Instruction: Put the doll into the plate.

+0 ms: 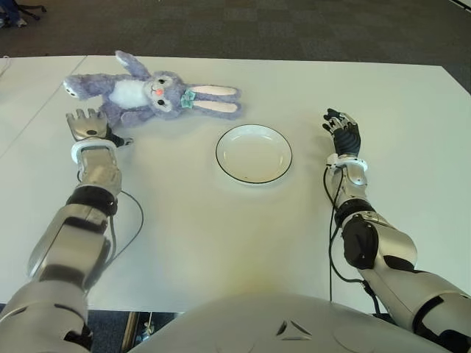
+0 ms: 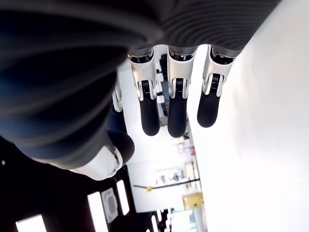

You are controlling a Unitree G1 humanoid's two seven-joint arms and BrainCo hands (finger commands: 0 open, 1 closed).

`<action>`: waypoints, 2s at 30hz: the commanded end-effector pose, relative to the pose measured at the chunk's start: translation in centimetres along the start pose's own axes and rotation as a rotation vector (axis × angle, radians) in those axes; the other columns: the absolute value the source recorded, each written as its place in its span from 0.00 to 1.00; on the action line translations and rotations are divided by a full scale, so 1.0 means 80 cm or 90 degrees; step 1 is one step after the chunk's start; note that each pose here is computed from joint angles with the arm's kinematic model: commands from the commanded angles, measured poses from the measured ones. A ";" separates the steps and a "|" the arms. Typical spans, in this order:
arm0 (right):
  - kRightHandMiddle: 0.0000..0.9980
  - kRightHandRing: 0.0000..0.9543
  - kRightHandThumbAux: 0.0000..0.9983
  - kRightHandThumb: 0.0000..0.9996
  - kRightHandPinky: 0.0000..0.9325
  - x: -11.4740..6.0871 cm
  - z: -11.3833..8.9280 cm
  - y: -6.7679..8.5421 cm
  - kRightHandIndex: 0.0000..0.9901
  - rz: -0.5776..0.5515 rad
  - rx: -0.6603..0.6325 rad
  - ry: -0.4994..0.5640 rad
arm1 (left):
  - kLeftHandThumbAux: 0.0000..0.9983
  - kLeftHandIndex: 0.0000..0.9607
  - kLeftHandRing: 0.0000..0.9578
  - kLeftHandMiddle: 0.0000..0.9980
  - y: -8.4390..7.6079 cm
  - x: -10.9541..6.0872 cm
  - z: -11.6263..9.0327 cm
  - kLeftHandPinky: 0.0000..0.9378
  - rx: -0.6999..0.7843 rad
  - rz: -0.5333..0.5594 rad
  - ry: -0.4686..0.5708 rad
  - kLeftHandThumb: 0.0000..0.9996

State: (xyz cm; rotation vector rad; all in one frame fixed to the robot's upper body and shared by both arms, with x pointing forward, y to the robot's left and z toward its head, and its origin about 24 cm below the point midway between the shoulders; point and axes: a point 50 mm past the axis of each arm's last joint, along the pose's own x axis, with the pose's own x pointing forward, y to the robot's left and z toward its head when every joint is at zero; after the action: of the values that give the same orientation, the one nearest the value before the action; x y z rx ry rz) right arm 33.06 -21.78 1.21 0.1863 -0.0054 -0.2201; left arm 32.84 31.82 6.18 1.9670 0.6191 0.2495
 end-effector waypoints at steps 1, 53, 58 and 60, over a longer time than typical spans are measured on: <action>0.23 0.23 0.73 0.70 0.27 -0.098 -0.123 -0.028 0.41 -0.079 0.055 0.299 | 0.38 0.00 0.00 0.00 -0.027 -0.005 0.038 0.00 0.001 -0.044 -0.064 0.08; 0.23 0.23 0.73 0.70 0.25 -0.100 -0.123 -0.032 0.41 -0.076 0.051 0.293 | 0.67 0.41 0.82 0.54 -0.019 -0.024 0.085 0.86 -0.412 0.068 -0.058 0.85; 0.23 0.24 0.73 0.70 0.29 -0.100 -0.123 -0.032 0.41 -0.079 0.054 0.292 | 0.67 0.42 0.82 0.54 -0.031 -0.031 0.089 0.86 -0.387 0.060 -0.092 0.85; 0.23 0.24 0.73 0.70 0.29 -0.100 -0.123 -0.031 0.41 -0.079 0.056 0.291 | 0.67 0.42 0.82 0.54 -0.038 -0.037 0.092 0.85 -0.381 0.061 -0.109 0.85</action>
State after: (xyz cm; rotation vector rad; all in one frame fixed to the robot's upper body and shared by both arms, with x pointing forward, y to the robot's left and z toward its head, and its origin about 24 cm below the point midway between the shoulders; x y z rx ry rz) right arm 32.93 -22.00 0.99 0.2115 0.0035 -0.2268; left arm 34.40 27.38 4.06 1.4434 0.2454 0.4304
